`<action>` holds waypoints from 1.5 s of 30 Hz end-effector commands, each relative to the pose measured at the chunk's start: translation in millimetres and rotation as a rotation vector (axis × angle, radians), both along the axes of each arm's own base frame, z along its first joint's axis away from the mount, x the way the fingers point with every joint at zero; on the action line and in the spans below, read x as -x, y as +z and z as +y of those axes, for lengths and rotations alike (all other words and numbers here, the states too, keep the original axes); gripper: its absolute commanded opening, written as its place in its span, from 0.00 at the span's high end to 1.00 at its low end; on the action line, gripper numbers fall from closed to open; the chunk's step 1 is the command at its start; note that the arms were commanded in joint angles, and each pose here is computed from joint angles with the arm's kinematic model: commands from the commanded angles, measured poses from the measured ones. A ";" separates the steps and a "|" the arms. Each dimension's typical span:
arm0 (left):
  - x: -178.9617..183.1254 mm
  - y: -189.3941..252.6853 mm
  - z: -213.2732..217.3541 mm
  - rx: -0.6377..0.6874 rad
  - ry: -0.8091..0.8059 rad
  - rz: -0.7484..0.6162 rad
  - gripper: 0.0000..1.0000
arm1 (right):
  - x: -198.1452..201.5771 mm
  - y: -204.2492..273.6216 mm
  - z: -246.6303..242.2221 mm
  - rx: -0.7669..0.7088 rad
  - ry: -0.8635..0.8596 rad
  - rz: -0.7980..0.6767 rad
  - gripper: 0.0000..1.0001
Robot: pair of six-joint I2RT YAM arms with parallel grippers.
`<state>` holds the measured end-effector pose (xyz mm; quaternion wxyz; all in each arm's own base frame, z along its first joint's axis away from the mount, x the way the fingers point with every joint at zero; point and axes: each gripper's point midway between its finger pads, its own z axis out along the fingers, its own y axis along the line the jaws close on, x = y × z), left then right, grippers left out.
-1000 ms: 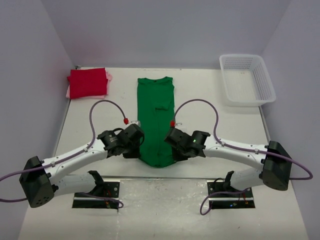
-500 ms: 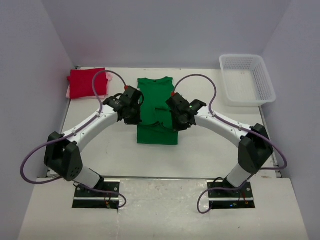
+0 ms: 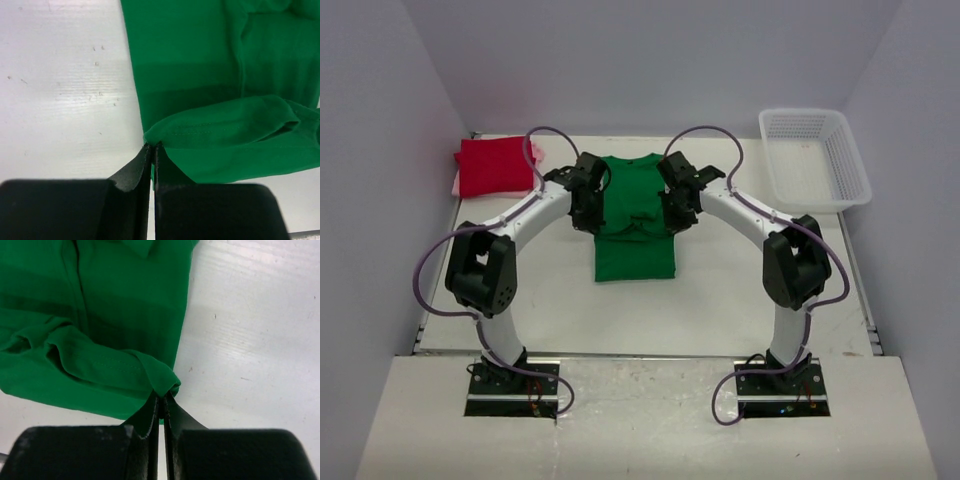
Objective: Fold and stack the t-shirts
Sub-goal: Fold the folded rectangular tshirt in 1/3 of the way
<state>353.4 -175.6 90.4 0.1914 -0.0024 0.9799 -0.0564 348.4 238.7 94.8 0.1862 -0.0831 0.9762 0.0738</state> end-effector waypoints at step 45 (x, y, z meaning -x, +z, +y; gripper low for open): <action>-11.6 66.7 -62.2 0.384 -0.200 -0.084 1.00 | -23.0 82.6 -35.7 -0.233 -0.004 -0.146 1.00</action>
